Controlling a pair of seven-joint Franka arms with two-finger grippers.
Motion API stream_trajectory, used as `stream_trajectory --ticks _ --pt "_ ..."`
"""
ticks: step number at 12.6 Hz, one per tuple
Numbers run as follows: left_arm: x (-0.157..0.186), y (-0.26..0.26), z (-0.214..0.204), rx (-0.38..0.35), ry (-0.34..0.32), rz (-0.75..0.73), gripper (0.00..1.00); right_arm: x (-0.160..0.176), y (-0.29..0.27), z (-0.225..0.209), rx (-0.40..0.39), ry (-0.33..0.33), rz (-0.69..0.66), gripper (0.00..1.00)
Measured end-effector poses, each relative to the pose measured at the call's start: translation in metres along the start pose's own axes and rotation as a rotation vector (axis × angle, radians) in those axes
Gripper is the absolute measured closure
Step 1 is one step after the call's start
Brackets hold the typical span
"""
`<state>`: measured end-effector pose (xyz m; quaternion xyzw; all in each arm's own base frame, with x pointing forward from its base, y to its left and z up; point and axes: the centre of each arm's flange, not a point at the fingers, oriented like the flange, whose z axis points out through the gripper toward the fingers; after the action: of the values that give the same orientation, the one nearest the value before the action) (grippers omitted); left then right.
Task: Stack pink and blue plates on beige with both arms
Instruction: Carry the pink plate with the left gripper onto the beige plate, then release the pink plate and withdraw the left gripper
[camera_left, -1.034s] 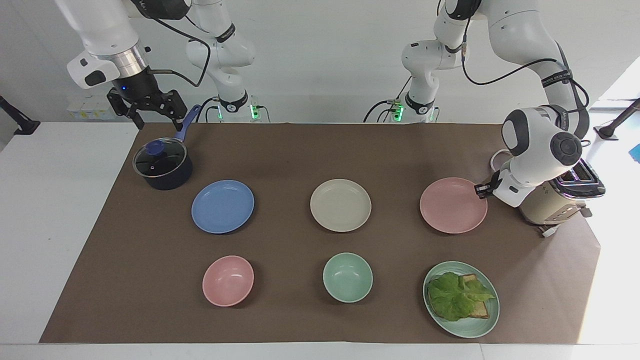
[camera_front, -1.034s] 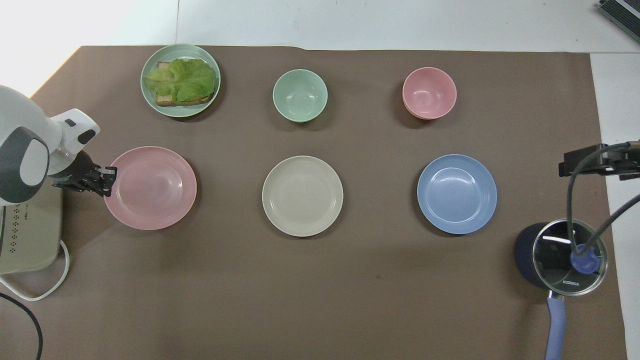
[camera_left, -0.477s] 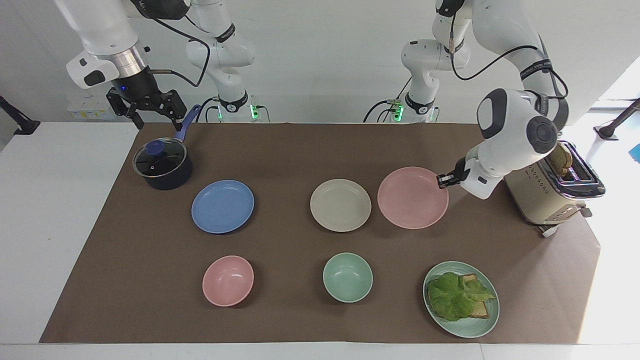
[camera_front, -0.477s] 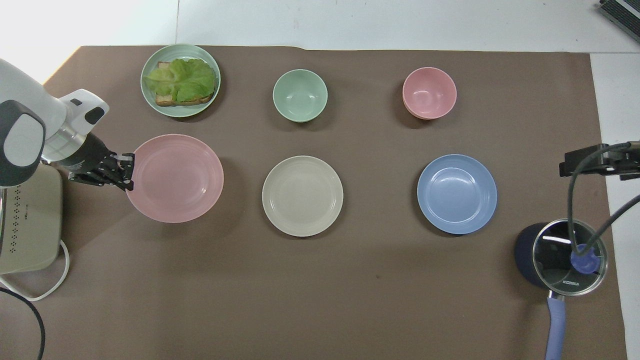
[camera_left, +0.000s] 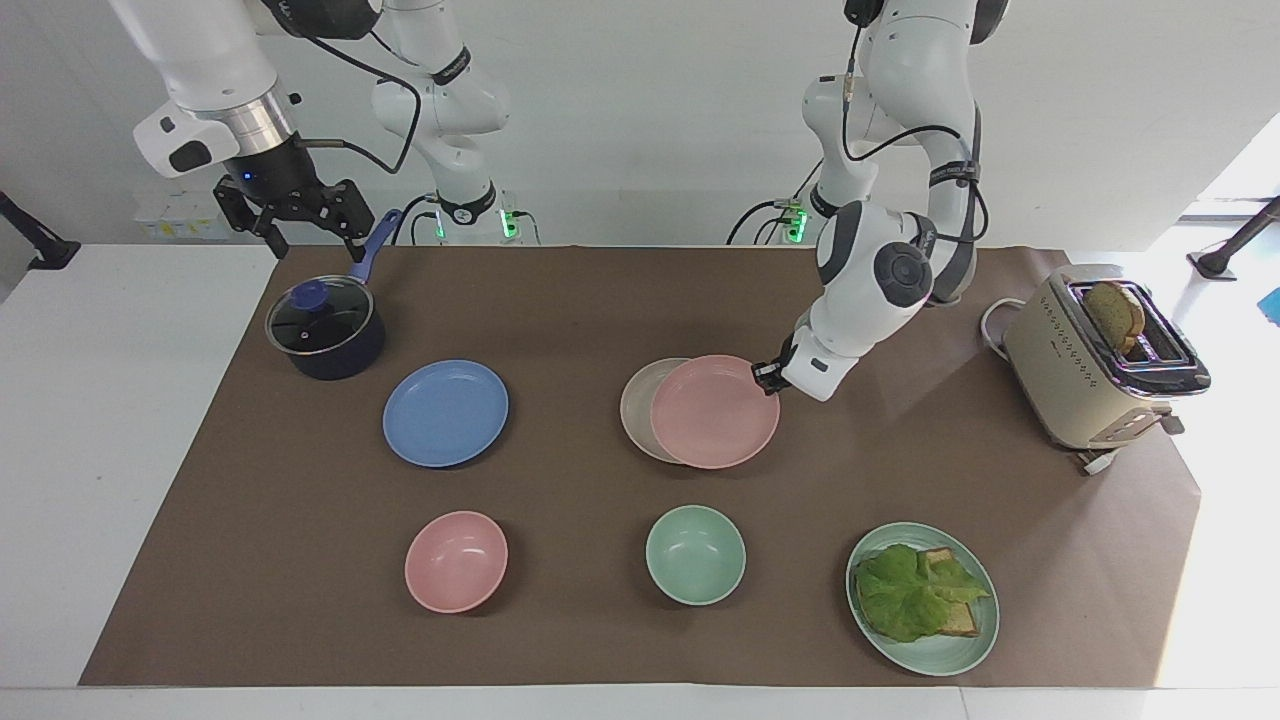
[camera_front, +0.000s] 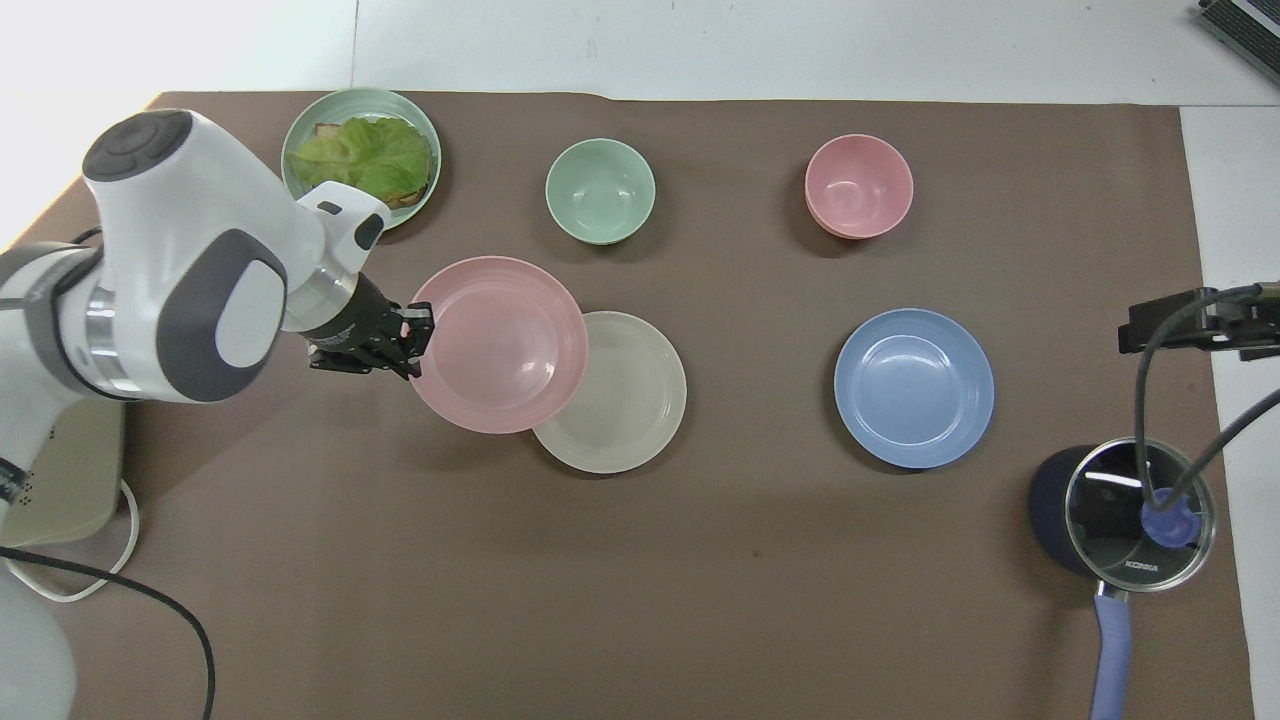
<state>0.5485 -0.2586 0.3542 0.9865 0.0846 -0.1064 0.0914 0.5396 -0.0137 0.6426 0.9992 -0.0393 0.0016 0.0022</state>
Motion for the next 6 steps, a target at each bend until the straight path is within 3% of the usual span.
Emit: stream_trajectory --ticks 3,6 --pt "-0.013 0.016 0.013 0.007 0.001 0.034 0.95 0.000 0.000 0.000 0.000 0.000 0.001 0.00" --pt "-0.016 0.025 0.013 -0.001 0.022 0.049 0.65 0.000 0.000 0.000 0.000 0.000 0.001 0.00"
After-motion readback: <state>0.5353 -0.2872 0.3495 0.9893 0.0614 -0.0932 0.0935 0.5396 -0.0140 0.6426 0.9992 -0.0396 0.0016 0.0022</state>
